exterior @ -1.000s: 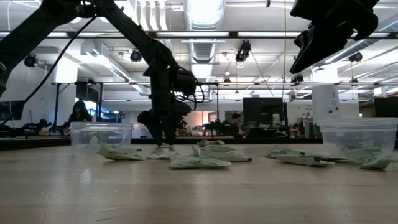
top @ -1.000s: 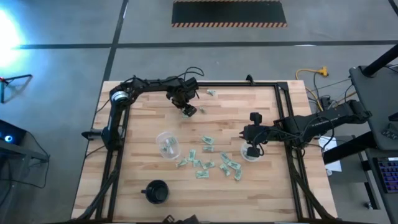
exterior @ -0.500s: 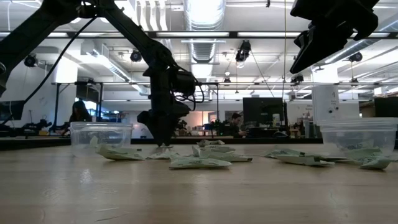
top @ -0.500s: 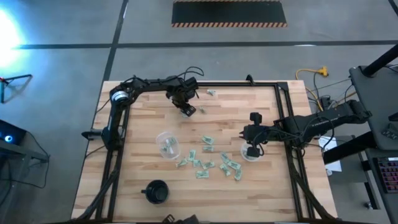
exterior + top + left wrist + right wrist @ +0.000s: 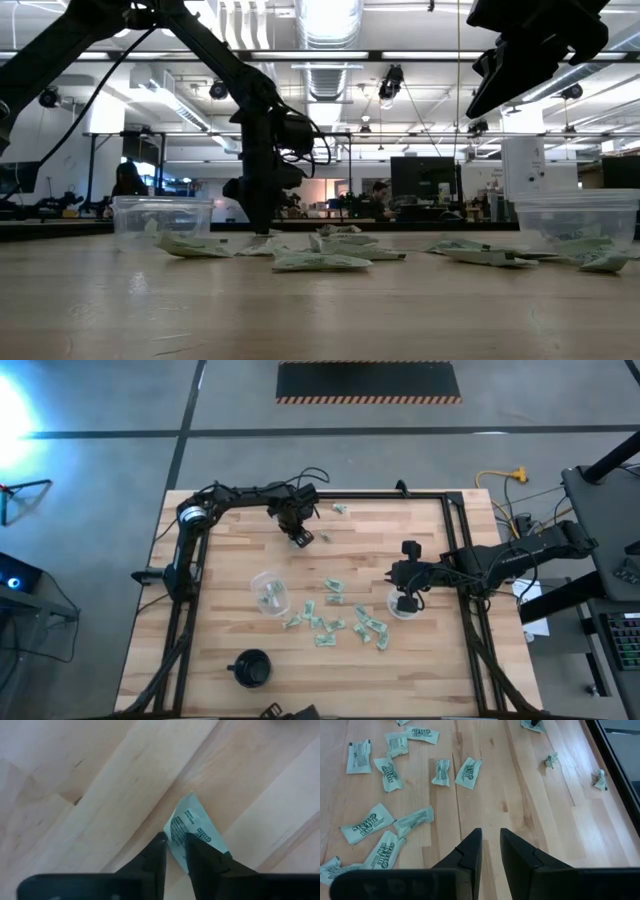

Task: Pick and place Stevia / Truvia into bins
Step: Put the stevia packet into the oval transparent container

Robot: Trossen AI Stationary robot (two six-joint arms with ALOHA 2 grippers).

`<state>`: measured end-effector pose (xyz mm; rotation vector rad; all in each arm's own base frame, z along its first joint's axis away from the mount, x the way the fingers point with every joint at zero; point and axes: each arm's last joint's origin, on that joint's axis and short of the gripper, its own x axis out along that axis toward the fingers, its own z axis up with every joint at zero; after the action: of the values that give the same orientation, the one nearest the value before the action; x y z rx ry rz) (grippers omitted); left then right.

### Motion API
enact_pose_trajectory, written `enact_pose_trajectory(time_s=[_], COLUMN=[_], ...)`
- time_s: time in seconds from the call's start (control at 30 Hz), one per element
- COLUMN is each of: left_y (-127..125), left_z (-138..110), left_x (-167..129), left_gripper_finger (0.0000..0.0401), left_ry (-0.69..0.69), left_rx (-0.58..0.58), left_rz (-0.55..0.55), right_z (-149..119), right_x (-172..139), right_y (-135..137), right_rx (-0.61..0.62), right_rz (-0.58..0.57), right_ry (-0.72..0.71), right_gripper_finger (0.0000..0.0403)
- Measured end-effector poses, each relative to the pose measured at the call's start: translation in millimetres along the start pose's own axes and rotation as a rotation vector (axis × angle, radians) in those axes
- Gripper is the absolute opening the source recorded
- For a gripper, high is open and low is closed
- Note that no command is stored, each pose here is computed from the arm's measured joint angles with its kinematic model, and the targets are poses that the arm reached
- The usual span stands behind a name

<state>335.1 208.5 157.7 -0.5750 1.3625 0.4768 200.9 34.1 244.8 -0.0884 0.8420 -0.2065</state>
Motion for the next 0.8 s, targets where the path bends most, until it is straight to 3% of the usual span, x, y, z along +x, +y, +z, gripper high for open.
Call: enact_pose_trajectory(time_s=[0.23, 0.53, 0.8], left_y=[-0.9, -1.0, -3.7], left_z=[0.2, -1.7, -7.3], left_x=[0.1, -7.4, -40.7], left_gripper_finger=[0.0003, 0.0, 0.0], left_ry=[-0.002, -0.012, -0.082], left_rx=[0.012, 0.011, 0.018], left_rz=[0.0, 0.006, 0.004], right_z=[0.1, 0.0, 0.0], right_x=[-0.1, -0.1, 0.0], right_y=[0.0, 0.0, 0.0], right_rx=[-0.005, -0.006, -0.006], right_rz=[0.0, 0.0, -0.001], right_ry=[0.0, 0.0, 0.001], right_gripper_finger=[0.0059, 0.0059, 0.0059])
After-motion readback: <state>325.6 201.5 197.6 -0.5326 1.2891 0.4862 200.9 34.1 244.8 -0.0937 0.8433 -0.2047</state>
